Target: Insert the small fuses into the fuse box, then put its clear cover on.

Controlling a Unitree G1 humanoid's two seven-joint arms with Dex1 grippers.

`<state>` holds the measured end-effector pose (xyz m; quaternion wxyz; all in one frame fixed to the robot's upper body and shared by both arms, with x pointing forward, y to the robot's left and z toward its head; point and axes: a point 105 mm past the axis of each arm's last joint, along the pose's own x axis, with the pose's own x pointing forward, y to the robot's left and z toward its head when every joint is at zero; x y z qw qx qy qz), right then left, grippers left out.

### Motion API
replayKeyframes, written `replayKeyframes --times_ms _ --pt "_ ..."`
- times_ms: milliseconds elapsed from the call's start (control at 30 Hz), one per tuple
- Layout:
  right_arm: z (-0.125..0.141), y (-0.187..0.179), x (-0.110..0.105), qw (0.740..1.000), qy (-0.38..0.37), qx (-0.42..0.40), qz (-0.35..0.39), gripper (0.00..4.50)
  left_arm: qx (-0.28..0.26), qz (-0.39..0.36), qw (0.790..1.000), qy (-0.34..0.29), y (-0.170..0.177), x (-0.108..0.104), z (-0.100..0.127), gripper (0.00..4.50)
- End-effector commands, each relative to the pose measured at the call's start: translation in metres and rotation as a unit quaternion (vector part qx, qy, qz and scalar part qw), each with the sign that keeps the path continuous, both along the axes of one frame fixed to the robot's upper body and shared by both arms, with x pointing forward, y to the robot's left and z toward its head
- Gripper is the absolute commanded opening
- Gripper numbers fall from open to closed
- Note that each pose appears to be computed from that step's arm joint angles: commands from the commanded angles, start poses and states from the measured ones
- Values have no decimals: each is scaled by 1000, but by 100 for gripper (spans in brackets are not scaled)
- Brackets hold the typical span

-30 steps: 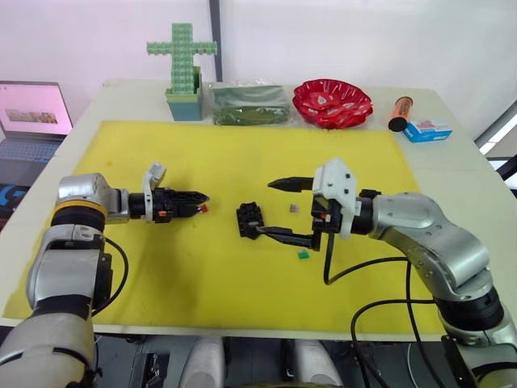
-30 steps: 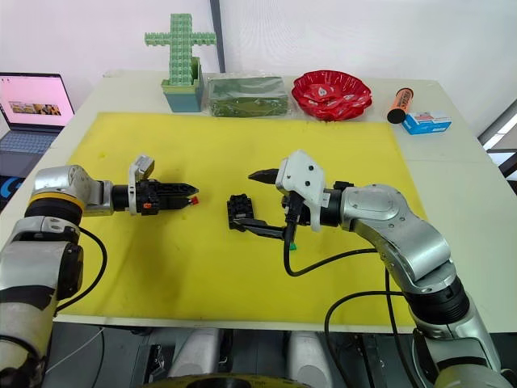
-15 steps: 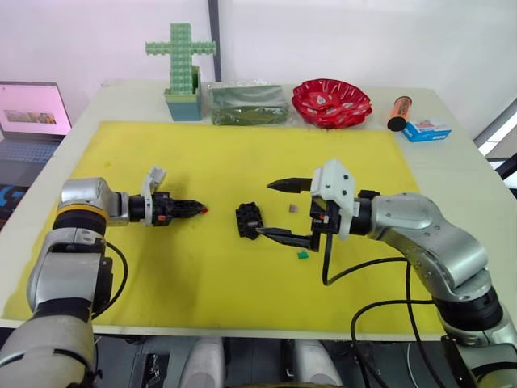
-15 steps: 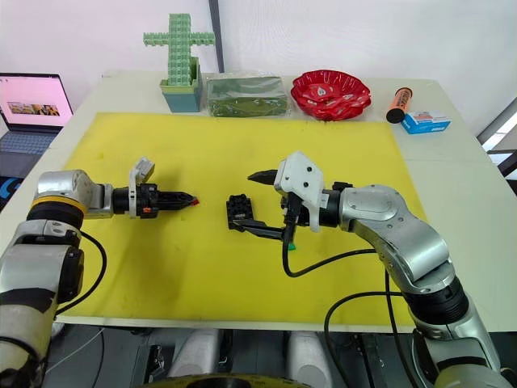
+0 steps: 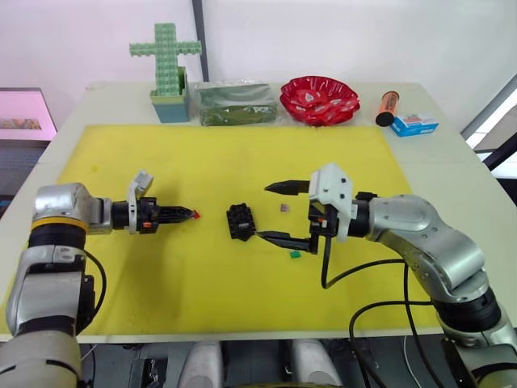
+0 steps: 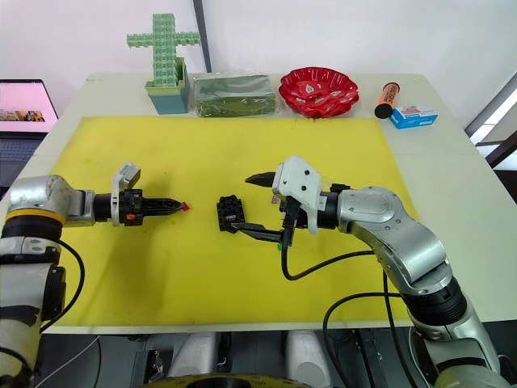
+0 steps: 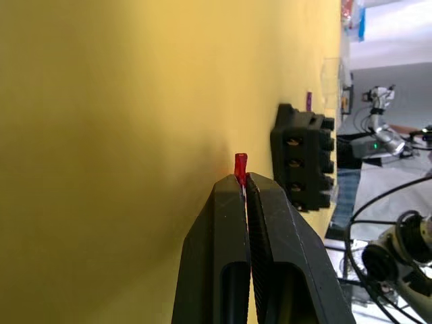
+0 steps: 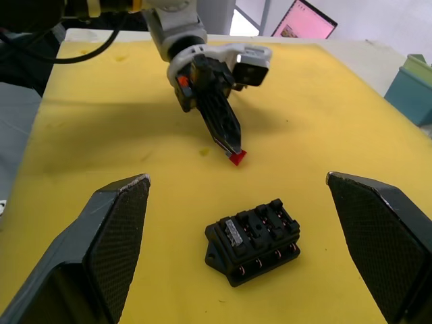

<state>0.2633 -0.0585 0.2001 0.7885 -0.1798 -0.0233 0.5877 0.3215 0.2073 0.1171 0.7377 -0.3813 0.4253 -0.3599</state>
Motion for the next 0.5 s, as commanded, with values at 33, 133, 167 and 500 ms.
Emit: replayKeyframes --times_ms 33,133,167,500 --pt "9 0 -3 1000 -20 12 5 450 -36 16 997 -64 1 -17 21 1" --pt "8 1 -3 1000 -19 14 7 450 -47 70 985 -150 0 -30 28 1" --pt "8 1 -3 1000 -19 14 8 450 -49 91 978 -181 -2 -34 32 1" --pt "7 6 -1 999 -13 22 21 450 -107 239 944 -200 -30 -82 12 1"
